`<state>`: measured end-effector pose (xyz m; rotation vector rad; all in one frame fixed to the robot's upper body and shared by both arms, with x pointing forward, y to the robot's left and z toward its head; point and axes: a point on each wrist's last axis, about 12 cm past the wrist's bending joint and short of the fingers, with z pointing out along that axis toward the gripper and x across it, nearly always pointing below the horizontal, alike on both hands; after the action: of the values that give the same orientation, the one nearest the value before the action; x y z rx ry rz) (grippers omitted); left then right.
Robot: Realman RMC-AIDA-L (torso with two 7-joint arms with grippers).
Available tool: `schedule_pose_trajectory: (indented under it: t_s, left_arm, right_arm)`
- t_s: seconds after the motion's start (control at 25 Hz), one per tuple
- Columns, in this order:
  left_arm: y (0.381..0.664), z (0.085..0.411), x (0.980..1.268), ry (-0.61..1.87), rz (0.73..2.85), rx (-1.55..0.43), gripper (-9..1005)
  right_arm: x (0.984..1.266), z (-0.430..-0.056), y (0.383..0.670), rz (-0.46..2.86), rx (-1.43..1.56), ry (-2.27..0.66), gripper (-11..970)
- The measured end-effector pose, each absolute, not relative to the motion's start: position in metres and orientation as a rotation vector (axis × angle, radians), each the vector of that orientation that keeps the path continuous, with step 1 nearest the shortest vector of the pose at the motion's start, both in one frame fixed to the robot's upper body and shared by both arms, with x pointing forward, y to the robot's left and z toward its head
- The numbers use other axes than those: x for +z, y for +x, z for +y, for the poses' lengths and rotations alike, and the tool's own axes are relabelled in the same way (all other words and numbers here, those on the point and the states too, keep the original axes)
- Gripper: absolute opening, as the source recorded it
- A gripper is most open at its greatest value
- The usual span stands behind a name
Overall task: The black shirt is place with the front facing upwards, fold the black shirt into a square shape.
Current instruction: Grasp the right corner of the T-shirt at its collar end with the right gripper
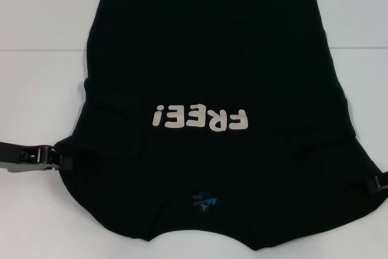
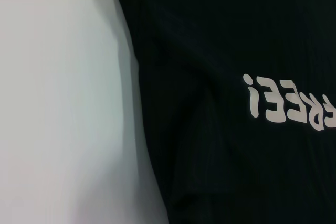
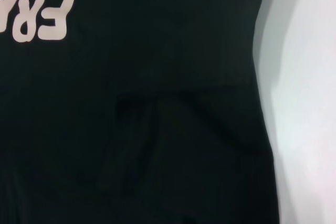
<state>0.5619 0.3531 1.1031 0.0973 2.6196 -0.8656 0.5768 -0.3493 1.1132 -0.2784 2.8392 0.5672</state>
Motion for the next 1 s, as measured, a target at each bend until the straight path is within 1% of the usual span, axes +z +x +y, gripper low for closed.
schedule_pose_trajectory:
  t_s: [0.4, 1.0]
  left_arm:
    - [0.562, 0.353, 1.103, 0.093, 2.618, -0.861, 78]
    - [0.563, 0.354, 1.104, 0.097, 2.618, -0.854, 87]
  right_arm:
    - [1.112, -0.346, 0.579, 2.843, 0.568, -0.287, 786]
    - [1.109, -0.329, 0.583, 2.842, 0.621, -0.333, 781]
